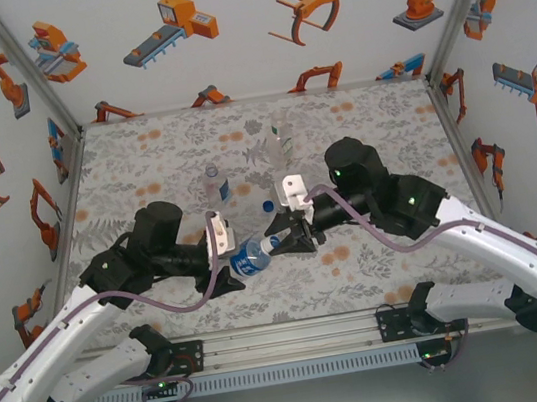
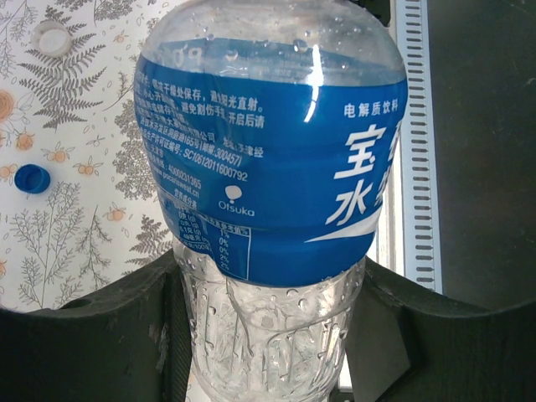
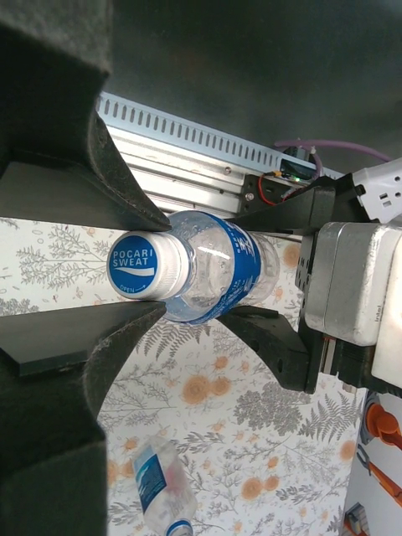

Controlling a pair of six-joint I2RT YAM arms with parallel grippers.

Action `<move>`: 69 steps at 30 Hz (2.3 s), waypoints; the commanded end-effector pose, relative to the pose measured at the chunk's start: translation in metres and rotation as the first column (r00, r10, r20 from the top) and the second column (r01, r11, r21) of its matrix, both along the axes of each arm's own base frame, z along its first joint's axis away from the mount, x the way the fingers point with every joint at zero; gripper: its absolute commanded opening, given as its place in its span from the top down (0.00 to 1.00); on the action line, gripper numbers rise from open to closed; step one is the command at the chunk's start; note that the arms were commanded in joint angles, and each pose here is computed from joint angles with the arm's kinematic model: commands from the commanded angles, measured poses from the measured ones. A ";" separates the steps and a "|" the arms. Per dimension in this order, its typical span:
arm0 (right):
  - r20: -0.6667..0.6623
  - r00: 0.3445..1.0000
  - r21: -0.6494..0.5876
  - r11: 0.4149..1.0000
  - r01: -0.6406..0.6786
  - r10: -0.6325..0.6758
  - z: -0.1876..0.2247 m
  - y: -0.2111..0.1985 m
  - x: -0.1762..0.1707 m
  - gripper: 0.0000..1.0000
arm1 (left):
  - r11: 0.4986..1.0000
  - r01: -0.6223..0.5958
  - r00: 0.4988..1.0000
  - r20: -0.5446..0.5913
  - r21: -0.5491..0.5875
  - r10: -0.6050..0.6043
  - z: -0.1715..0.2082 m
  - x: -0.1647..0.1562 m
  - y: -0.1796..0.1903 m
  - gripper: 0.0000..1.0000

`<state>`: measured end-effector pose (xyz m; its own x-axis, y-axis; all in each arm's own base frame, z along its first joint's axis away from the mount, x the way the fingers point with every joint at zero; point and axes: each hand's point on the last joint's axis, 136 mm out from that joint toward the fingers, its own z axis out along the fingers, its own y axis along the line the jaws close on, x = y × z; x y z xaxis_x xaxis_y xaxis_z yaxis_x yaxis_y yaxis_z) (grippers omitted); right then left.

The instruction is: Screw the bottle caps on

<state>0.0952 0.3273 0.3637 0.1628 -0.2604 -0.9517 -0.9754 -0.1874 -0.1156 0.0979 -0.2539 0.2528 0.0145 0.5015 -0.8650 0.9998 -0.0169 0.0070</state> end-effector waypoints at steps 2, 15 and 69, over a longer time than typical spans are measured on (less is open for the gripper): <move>-0.036 0.999 0.008 1.000 0.004 -0.004 0.003 0.003 0.001 0.61 | 0.999 0.034 0.999 0.041 -0.035 -0.032 0.017 -0.005 0.000 1.00; -0.125 0.989 -0.002 0.997 0.076 -0.076 0.003 0.005 0.009 0.78 | 0.999 0.032 0.998 0.057 -0.043 -0.029 0.017 -0.003 -0.001 1.00; 0.043 0.999 0.064 0.998 -0.001 -0.002 0.027 -0.020 -0.012 0.47 | 0.995 0.062 0.998 0.027 -0.075 -0.060 0.021 -0.006 -0.008 1.00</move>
